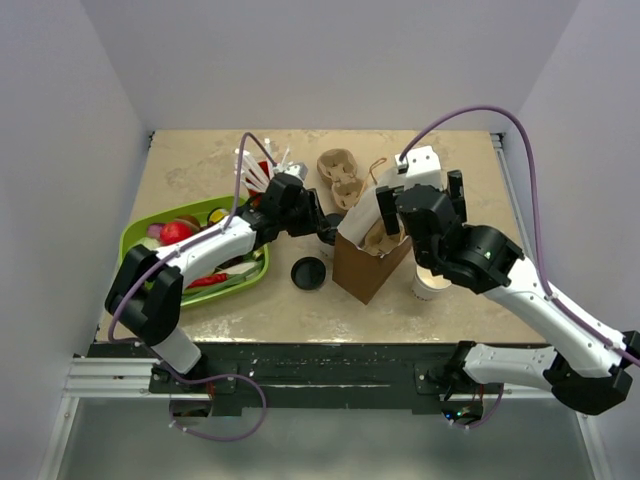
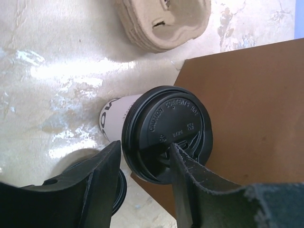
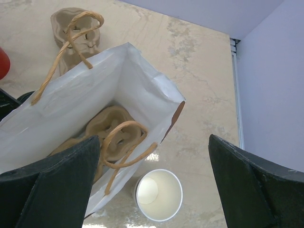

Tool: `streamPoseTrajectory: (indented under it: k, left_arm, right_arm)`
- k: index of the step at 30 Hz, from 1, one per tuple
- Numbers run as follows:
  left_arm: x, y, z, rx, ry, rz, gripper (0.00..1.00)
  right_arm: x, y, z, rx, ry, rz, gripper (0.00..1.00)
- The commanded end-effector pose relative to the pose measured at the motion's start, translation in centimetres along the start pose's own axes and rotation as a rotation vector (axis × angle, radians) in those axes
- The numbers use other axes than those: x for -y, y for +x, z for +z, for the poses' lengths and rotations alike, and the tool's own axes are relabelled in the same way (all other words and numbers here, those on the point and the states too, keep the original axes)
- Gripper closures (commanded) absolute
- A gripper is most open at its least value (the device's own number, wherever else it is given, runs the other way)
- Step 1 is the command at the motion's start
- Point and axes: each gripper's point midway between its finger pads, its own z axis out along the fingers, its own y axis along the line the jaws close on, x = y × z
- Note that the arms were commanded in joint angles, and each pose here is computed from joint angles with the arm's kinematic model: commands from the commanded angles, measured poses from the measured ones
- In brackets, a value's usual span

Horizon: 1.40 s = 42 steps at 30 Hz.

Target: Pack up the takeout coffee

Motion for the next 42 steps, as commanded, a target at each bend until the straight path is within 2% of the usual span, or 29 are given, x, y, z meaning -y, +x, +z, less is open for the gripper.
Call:
streamPoseTrajectory:
  k: [1, 4, 7, 11, 12, 18, 27, 33, 42]
  left_arm:
    - [1.3, -2.9, -0.7, 0.07, 0.011, 0.073, 0.48]
    - [0.7, -3.7, -1.7, 0.11, -0.033, 0.059, 0.37]
    - [0.5, -3.7, -2.6, 0.115, -0.051, 0.036, 0.31]
    - [0.3, -2.3, -3.6, 0.085, -0.045, -0.059, 0.3]
    - [0.7, -2.1, -3.8, 0.084, -0.032, -0.12, 0.3]
    - [1.8, 0.5, -3.0, 0.029, 0.048, -0.306, 0.3]
    - [1.4, 1.1, -2.3, 0.065, -0.01, -0.4, 0.36]
    - [0.8, 1.5, -1.6, 0.064, -0.09, -0.413, 0.41]
    - [1.6, 1.4, -0.6, 0.06, -0.097, -0.378, 0.48]
  right_arm:
    - [1.4, -0.5, -0.6, 0.027, 0.03, 0.065, 0.02]
    - [1.5, -0.3, -0.6, 0.027, 0.036, 0.065, 0.02]
    - [1.7, -0.2, -0.6, 0.027, 0.044, 0.064, 0.02]
    - [1.9, -0.2, -0.6, 0.026, 0.056, 0.059, 0.02]
    - [2.0, -0.1, -0.6, 0.026, 0.063, 0.057, 0.02]
    - [2.2, -0.1, -0.6, 0.03, 0.065, 0.058, 0.02]
    - [2.9, 0.1, -1.2, 0.046, 0.056, 0.072, 0.02]
    - [3.3, -0.1, -1.6, 0.063, 0.05, 0.084, 0.02]
    - [3.3, 0.0, -1.6, 0.06, 0.048, 0.064, 0.02]
